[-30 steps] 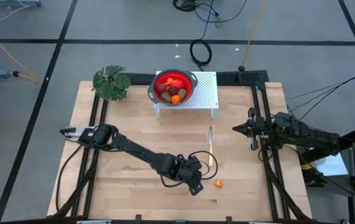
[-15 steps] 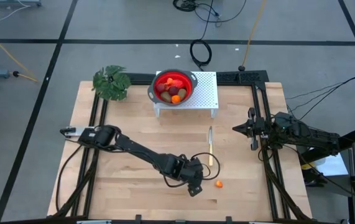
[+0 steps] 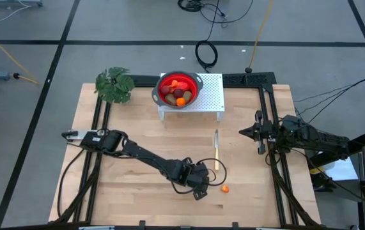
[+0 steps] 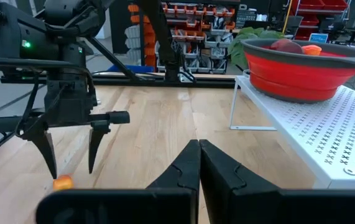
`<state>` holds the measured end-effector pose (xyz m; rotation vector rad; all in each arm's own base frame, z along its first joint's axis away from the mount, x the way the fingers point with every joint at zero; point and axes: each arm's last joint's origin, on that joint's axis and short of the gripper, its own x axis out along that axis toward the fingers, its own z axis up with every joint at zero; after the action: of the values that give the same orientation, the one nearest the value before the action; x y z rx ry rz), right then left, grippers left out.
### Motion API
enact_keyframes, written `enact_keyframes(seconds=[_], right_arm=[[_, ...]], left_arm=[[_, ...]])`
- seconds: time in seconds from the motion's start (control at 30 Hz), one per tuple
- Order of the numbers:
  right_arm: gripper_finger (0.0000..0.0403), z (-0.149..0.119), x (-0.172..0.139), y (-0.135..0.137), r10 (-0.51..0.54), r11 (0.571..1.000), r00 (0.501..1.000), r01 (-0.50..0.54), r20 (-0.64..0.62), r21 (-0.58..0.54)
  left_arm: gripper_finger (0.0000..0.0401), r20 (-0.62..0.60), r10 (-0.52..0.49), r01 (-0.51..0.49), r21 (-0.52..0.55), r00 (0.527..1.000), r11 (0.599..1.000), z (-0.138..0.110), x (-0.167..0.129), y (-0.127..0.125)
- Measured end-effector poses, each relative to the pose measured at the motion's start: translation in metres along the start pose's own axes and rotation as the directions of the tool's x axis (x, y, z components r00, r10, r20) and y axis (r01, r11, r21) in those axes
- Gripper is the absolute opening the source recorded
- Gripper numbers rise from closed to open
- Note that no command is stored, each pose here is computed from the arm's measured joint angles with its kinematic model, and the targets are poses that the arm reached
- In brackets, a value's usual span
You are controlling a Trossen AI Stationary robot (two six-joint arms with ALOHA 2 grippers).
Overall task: Pick & Place Fruit
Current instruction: Put the orange pear into the red strainer bowl on the shelf
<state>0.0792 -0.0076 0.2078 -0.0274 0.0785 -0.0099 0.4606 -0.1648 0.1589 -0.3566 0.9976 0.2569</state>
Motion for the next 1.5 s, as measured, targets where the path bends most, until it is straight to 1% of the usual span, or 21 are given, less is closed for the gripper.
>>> enact_keyframes(seconds=[0.17,0.4,0.63,0.7,0.8,1.0,1.17,1.37,1.43,1.5], right_arm=[[0.0000,0.000,0.000,0.000,0.000,1.000,1.000,0.000,0.000,0.000],[0.0000,0.000,0.000,0.000,0.000,1.000,1.000,0.000,0.000,0.000],[0.0000,0.000,0.000,0.000,0.001,1.000,1.000,-0.001,-0.003,0.001],[0.0000,0.000,0.000,0.000,0.000,1.000,1.000,0.000,-0.002,0.001],[0.0000,0.000,0.000,0.000,0.000,1.000,1.000,0.000,-0.003,0.001],[0.0000,0.000,0.000,0.000,0.000,1.000,1.000,0.000,-0.004,0.001],[0.0000,-0.001,0.000,0.000,0.000,1.000,1.000,0.000,-0.007,0.002],[0.0000,-0.001,0.000,0.000,0.001,1.000,1.000,-0.001,-0.007,0.002],[0.0000,-0.001,0.000,0.000,0.000,1.000,1.000,0.000,-0.007,0.002],[0.0000,-0.001,0.000,0.000,0.000,1.000,1.000,0.000,-0.008,0.002]], left_arm=[[0.0231,0.009,-0.030,0.030,0.000,1.000,1.000,0.002,0.000,-0.002],[0.0230,0.041,-0.066,0.064,0.051,0.997,0.997,0.002,-0.001,-0.008],[0.0230,0.002,-0.058,0.057,0.066,0.998,0.996,-0.009,0.016,-0.010],[0.0230,-0.005,-0.031,0.032,0.056,0.999,0.998,-0.010,0.016,-0.008],[0.0230,0.021,-0.023,0.022,0.058,1.000,0.998,-0.008,0.016,-0.008],[0.0230,0.006,-0.019,0.018,0.088,1.000,0.996,-0.011,0.023,-0.007],[0.0229,-0.016,-0.020,0.022,0.122,1.000,0.992,-0.013,0.023,-0.007],[0.0229,-0.016,-0.016,0.018,0.116,1.000,0.993,-0.013,0.023,-0.006],[0.0225,-0.016,-0.015,0.016,0.115,1.000,0.993,-0.013,0.023,-0.006],[0.0212,-0.012,-0.010,0.011,0.114,1.000,0.993,-0.013,0.023,-0.005]])
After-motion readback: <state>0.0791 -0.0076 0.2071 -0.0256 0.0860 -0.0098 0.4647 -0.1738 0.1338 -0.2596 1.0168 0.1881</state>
